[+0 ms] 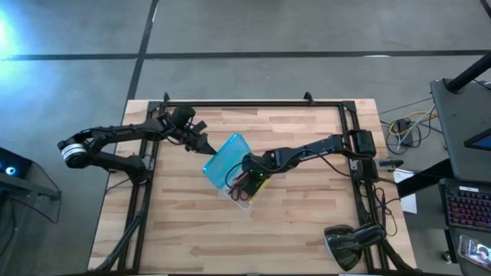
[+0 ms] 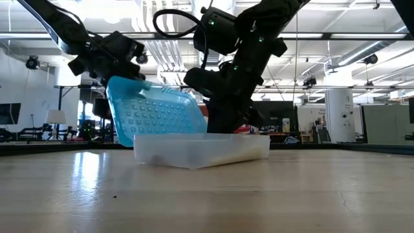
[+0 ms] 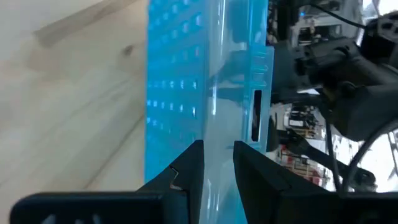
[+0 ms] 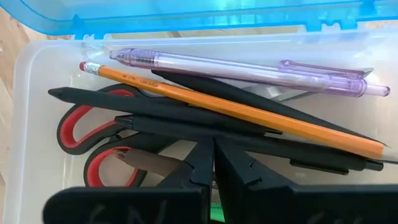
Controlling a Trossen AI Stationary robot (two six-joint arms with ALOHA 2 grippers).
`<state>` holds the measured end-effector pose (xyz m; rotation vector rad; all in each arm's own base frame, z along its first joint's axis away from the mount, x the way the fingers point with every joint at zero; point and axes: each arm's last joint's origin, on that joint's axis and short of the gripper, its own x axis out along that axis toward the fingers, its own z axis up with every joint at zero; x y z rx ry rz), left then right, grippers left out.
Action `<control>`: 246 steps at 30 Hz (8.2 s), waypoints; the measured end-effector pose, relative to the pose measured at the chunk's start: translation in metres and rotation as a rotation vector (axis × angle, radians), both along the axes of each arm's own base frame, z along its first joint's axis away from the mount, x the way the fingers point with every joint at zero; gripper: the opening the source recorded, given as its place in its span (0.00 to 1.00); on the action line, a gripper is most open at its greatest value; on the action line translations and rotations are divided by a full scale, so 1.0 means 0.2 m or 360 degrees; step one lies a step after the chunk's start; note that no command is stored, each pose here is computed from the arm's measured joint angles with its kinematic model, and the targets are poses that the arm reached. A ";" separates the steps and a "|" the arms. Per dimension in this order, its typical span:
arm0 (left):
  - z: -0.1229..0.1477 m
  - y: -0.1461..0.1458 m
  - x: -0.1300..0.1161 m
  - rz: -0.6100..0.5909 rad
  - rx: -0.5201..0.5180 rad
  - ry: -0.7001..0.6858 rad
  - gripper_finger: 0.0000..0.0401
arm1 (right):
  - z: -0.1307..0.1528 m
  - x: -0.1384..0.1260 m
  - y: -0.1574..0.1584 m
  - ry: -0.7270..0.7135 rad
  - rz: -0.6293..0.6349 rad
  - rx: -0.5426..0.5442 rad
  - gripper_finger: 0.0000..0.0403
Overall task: Pick & place school supplies into a supply box
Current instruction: Close the blue supply box
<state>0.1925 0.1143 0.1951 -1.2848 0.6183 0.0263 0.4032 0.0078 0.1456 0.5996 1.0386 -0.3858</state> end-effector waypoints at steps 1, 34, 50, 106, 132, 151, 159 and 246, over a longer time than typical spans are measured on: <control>0.00 0.00 0.01 -0.0011 0.0005 -0.0014 0.18 | 0.00 0.00 0.00 0.0000 0.0000 0.0000 0.02; -0.05 -0.10 0.32 -0.0233 -0.0097 -0.0282 0.18 | 0.22 -0.12 -0.01 0.0073 -0.0040 -0.0207 0.02; -0.15 -0.06 0.35 -0.0203 0.0109 -0.0136 0.18 | 0.43 -0.50 -0.02 0.0603 -0.0193 -0.0284 0.02; -0.42 -0.21 0.62 -0.0388 0.0456 0.0359 0.18 | 0.02 -0.74 0.23 0.0854 0.0219 0.0142 0.02; -0.15 -0.20 0.73 -0.0425 0.0439 0.0086 0.18 | 0.02 -0.73 0.23 0.0828 0.0267 0.0128 0.02; -0.04 -0.19 0.79 -0.0411 0.0440 -0.0007 0.18 | 0.03 -0.61 0.21 0.0436 0.0251 0.0048 0.02; -0.05 -0.21 0.79 -0.0407 0.0412 0.0020 0.18 | 0.06 -0.56 0.17 0.0312 0.0212 -0.0036 0.02; 0.03 -0.34 0.75 -0.0537 0.1003 0.0579 0.18 | -0.07 -0.41 0.21 -0.0498 -0.0673 0.0690 0.02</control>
